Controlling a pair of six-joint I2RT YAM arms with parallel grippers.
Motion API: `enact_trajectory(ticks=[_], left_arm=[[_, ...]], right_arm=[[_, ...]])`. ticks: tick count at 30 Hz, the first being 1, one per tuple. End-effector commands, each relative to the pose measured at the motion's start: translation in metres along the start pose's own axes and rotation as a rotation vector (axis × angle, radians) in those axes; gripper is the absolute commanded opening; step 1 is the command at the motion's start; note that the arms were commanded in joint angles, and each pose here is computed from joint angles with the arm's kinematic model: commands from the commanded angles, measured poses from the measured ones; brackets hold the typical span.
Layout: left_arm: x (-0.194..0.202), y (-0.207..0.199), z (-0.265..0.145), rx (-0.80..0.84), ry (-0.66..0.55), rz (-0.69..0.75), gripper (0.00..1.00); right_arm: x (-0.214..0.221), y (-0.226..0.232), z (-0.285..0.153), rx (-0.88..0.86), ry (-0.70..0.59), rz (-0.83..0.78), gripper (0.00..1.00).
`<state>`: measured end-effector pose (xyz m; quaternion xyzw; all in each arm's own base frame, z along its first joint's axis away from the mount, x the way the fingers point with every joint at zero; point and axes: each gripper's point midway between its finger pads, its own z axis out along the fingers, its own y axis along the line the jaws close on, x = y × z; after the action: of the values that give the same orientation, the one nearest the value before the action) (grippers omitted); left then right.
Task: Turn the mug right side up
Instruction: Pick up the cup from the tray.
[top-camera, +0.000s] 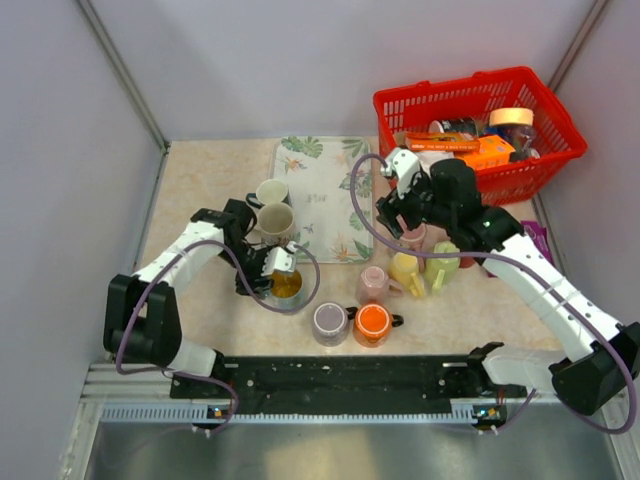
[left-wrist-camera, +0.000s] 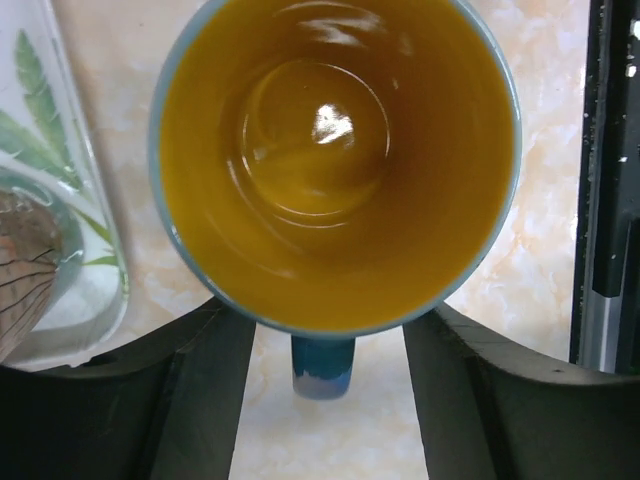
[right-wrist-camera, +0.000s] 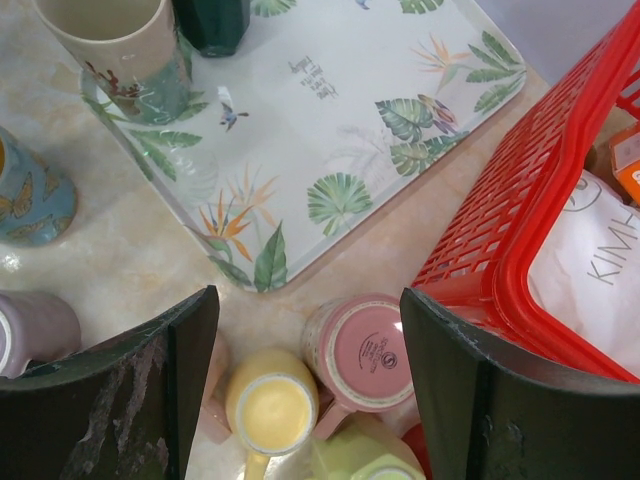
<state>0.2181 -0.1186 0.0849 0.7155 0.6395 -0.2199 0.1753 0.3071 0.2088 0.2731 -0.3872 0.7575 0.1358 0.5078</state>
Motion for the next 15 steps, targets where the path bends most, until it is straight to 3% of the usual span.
enact_trajectory(ticks=[1,6,12,15], left_arm=[[-0.009,-0.002,0.005,0.027,-0.061,0.038,0.63],[-0.003,-0.008,0.014,0.032,-0.065,0.014,0.54],[0.004,-0.006,0.016,0.012,-0.034,-0.013,0.23],[0.000,-0.004,0.011,-0.014,-0.043,-0.022,0.12]], right_arm=[[-0.009,-0.005,-0.012,0.016,-0.041,0.012,0.73],[-0.008,-0.009,-0.011,0.022,-0.036,0.015,0.73],[-0.008,-0.008,-0.008,0.011,-0.034,0.019,0.73],[-0.008,-0.009,-0.006,0.012,-0.032,0.016,0.73]])
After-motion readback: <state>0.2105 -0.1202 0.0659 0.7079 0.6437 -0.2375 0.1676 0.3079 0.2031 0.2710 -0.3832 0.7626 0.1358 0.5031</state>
